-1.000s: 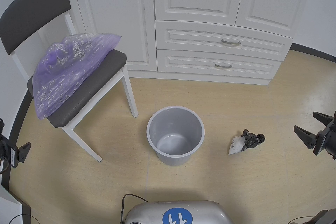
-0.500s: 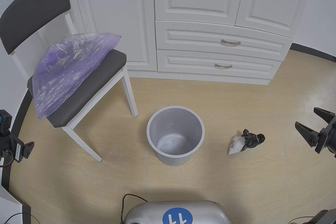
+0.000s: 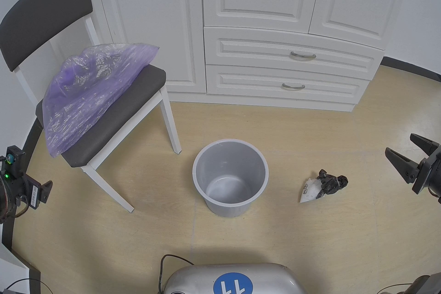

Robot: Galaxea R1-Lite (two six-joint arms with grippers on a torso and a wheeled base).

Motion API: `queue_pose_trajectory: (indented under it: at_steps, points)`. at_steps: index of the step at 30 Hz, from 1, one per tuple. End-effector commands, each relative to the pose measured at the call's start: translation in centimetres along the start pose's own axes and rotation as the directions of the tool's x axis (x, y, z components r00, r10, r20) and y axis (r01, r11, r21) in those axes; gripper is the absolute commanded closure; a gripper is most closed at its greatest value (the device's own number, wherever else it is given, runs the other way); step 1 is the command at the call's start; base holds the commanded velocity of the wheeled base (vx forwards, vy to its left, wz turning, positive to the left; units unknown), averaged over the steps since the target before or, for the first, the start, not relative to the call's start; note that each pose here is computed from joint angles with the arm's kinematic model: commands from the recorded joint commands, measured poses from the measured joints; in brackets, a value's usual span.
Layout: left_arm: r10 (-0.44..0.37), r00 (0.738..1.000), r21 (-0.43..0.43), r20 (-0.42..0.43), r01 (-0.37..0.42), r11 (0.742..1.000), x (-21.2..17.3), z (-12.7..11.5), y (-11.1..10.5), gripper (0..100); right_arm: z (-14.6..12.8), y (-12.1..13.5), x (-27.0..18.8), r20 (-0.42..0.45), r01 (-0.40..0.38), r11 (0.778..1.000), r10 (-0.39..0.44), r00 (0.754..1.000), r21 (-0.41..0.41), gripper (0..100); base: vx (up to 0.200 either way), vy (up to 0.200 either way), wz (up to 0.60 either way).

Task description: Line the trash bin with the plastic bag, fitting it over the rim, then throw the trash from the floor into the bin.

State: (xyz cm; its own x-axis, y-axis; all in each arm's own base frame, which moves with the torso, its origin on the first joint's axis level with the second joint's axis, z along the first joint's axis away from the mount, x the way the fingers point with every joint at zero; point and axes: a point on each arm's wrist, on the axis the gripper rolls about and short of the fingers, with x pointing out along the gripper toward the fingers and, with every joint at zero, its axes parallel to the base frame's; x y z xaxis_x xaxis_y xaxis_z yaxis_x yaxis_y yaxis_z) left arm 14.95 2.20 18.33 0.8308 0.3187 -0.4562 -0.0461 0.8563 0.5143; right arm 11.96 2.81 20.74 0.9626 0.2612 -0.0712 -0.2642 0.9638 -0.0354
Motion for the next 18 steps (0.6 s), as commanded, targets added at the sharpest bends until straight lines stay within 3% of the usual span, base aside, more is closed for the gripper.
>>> queue_pose_trajectory:
  at_steps: [1,3,9,18]
  points:
    - [0.010,0.999,-0.012,-0.042,-0.010,1.000,0.9,-3.2,-1.4,0,0.1,1.7,1.0,0.020,-0.029,0.999,0.029,0.999,0.031,0,0.000,0.000,0.00]
    - [0.020,0.999,-0.043,-0.032,-0.021,0.999,1.0,-4.1,-1.4,0,-0.1,1.9,1.2,0.012,-0.011,0.999,0.010,1.000,0.032,0,0.000,0.000,0.00]
    - [-0.135,0.986,-0.167,0.103,0.151,0.974,0.9,-4.8,-1.2,0,-0.4,1.9,1.3,-0.003,0.006,1.000,-0.006,1.000,0.029,0,0.000,0.000,0.00]
    - [-0.141,0.979,-0.196,0.147,0.169,0.966,1.6,-4.0,0.3,0,-1.4,1.9,2.4,-0.063,0.023,0.999,-0.021,0.998,0.023,0,0.000,0.000,0.00]
